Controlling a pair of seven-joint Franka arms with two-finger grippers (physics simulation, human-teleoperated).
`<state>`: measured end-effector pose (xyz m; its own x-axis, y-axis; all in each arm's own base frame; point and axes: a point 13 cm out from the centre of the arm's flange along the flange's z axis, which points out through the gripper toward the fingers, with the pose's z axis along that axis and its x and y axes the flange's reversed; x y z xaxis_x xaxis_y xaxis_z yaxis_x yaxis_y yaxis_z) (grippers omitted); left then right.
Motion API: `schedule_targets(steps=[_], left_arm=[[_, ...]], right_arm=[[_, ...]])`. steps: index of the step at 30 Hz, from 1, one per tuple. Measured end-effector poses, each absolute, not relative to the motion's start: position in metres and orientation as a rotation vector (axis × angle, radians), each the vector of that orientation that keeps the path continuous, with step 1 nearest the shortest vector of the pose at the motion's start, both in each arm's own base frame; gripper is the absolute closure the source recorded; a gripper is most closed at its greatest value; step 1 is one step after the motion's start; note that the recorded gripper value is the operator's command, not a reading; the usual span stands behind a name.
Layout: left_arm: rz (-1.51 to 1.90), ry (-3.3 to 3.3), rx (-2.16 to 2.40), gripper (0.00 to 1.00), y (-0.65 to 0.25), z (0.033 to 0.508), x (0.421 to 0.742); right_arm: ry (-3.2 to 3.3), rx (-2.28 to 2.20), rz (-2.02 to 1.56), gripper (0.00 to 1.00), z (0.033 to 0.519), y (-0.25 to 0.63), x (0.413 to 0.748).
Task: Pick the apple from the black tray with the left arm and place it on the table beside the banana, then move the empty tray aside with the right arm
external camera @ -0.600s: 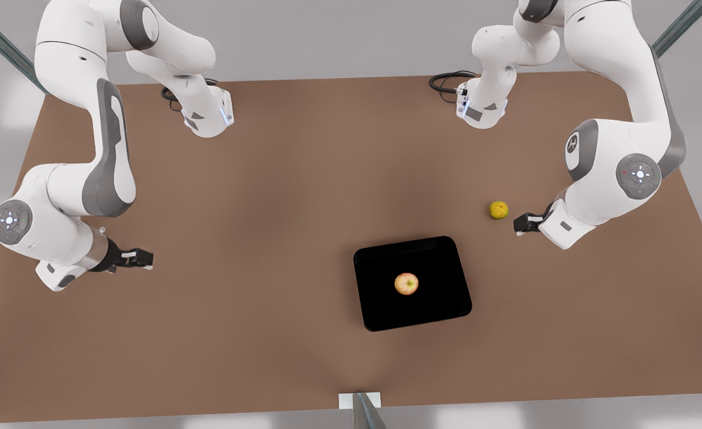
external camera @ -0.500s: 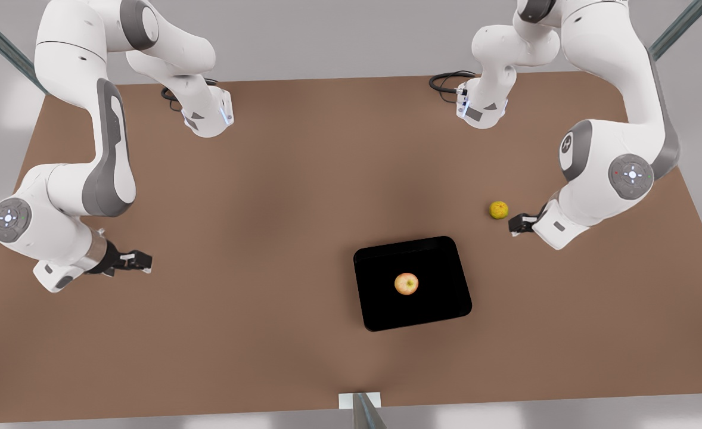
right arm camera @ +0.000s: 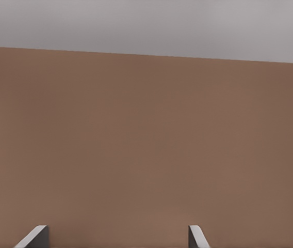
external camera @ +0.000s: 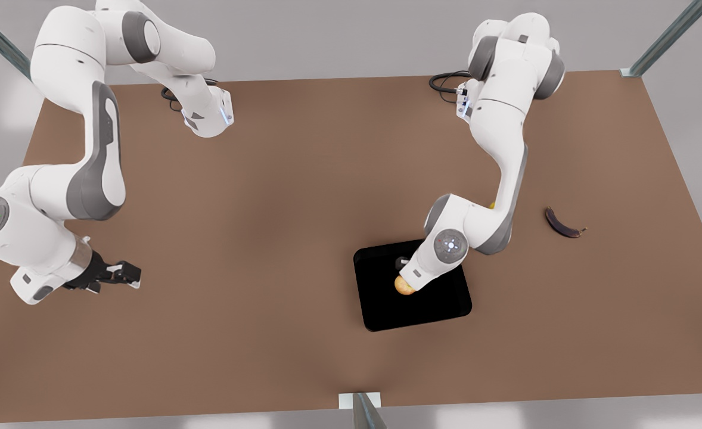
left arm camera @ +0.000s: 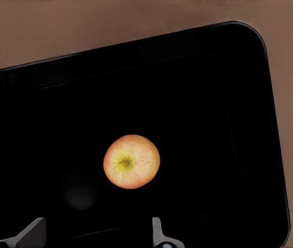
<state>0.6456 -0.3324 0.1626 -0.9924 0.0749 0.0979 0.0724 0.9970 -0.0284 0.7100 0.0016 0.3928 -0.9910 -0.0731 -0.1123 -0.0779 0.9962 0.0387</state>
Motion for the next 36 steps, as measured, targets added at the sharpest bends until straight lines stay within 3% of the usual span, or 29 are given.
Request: schedule_targets(steps=[12, 25, 36], left_arm=[[0.044, -3.095, 0.062, 0.00, -0.343, 0.101, 0.659], [0.092, -3.178, 0.142, 0.00, -0.357, 0.086, 0.676], [0.037, -3.194, 0.125, 0.00, -0.355, 0.071, 0.669]], right_arm=[[3.022, -0.140, 0.066, 0.00, 0.392, 0.011, 0.712], [3.021, -0.136, 0.061, 0.00, 0.392, 0.007, 0.712], [3.020, -0.138, 0.060, 0.00, 0.392, 0.007, 0.712]])
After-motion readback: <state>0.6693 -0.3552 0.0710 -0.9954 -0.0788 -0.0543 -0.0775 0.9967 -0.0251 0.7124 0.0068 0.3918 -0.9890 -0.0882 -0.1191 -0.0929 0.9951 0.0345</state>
